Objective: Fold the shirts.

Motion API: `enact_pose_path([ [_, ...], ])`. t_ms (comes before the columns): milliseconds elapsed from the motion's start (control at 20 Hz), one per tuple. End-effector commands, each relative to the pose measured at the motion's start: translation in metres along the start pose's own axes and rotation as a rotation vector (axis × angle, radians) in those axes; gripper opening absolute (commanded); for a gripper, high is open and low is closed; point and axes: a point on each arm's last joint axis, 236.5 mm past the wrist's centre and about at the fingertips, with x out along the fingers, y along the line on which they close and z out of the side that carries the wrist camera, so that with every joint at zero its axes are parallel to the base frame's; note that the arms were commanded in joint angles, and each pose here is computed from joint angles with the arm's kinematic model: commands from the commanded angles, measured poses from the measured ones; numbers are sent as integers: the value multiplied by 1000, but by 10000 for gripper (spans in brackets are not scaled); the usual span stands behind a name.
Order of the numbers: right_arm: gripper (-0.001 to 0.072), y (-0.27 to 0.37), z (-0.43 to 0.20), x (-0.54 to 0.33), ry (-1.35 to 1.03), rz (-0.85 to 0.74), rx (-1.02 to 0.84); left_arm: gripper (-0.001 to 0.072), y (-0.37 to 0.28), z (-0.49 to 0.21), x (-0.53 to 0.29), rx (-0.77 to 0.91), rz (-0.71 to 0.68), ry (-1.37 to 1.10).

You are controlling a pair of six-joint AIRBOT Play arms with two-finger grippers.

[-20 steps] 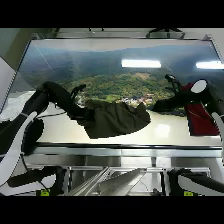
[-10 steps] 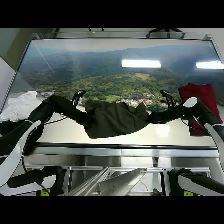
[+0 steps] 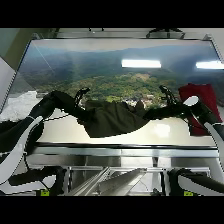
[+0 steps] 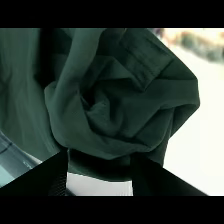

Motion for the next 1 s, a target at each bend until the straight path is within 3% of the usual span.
enact_pose_path([
  [0, 434, 2, 5, -2, -10, 6, -23, 118, -4, -14, -23, 31, -25, 23],
  [50, 434, 3, 4, -2, -7, 8, -23, 547, -1, -17, -32, 37, -21, 17],
  [100, 434, 3, 4, -2, -5, 10, -23, 698, 6, -18, -42, 29, 5, 1],
  [250, 434, 3, 5, -2, -9, 7, -23, 697, 40, -16, -65, 52, 109, -61],
  [350, 434, 3, 5, -2, -9, 7, -22, 697, 53, -15, -63, 91, 108, -60],
  [800, 433, 4, 5, -2, -11, 10, -20, 690, 47, -36, 23, 200, -79, 168],
  [950, 433, 2, 8, -2, -22, 2, -21, 279, 49, -42, 40, 207, -78, 214],
])
